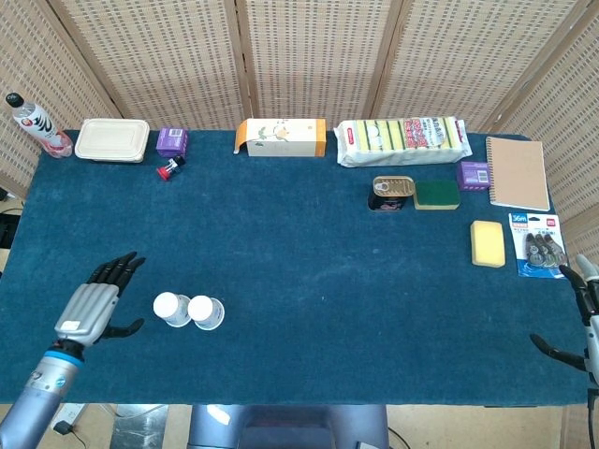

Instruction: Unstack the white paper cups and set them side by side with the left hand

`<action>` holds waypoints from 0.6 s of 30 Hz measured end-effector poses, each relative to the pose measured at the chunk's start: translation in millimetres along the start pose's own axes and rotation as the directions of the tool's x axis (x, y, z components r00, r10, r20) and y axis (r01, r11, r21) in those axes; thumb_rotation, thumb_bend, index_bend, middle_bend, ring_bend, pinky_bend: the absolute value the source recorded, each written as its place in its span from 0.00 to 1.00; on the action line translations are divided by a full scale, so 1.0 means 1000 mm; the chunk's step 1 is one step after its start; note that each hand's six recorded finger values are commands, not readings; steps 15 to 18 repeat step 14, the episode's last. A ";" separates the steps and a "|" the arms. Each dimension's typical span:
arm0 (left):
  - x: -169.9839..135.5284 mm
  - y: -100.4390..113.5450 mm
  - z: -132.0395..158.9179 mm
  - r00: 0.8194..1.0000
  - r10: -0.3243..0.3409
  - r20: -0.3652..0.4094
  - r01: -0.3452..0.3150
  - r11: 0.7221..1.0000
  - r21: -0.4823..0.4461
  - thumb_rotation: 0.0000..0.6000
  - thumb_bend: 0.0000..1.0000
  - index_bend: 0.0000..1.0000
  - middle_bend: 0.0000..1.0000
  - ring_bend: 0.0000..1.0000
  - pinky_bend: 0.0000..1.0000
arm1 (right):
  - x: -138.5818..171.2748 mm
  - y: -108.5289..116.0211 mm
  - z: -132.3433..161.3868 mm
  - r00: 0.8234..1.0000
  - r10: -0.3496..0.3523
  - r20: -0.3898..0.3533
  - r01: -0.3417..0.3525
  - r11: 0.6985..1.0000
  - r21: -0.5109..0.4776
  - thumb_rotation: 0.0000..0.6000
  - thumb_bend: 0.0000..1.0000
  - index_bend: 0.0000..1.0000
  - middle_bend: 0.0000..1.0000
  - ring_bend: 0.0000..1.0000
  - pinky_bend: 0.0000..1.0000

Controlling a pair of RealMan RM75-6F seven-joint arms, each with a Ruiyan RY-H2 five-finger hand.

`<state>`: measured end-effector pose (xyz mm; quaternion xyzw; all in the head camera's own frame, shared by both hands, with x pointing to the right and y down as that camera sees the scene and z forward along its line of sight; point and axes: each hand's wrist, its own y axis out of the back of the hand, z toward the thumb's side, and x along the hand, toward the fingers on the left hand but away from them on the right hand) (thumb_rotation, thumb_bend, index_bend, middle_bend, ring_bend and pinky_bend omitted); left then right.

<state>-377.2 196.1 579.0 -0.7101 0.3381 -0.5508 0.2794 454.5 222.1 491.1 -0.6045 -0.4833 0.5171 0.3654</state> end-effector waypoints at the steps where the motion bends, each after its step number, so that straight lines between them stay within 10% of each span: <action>1: -0.006 0.004 -0.005 1.000 0.026 -0.014 -0.026 1.000 0.004 1.00 0.21 0.00 0.00 0.00 0.06 | 0.000 0.000 0.000 1.000 -0.001 0.000 0.001 1.000 0.001 1.00 0.08 0.08 0.00 0.00 0.00; 9: -0.061 0.028 -0.036 0.977 0.188 -0.102 -0.184 0.982 0.045 1.00 0.19 0.00 0.00 0.00 0.06 | 0.002 0.000 0.003 1.000 -0.011 -0.009 0.011 0.999 0.030 1.00 0.08 0.08 0.00 0.00 0.00; 18: -0.076 0.031 -0.036 0.976 0.197 -0.097 -0.191 0.979 0.066 1.00 0.19 0.00 0.00 0.00 0.06 | 0.003 -0.001 0.007 1.000 -0.011 -0.020 0.012 0.999 0.036 1.00 0.08 0.08 0.00 0.00 0.00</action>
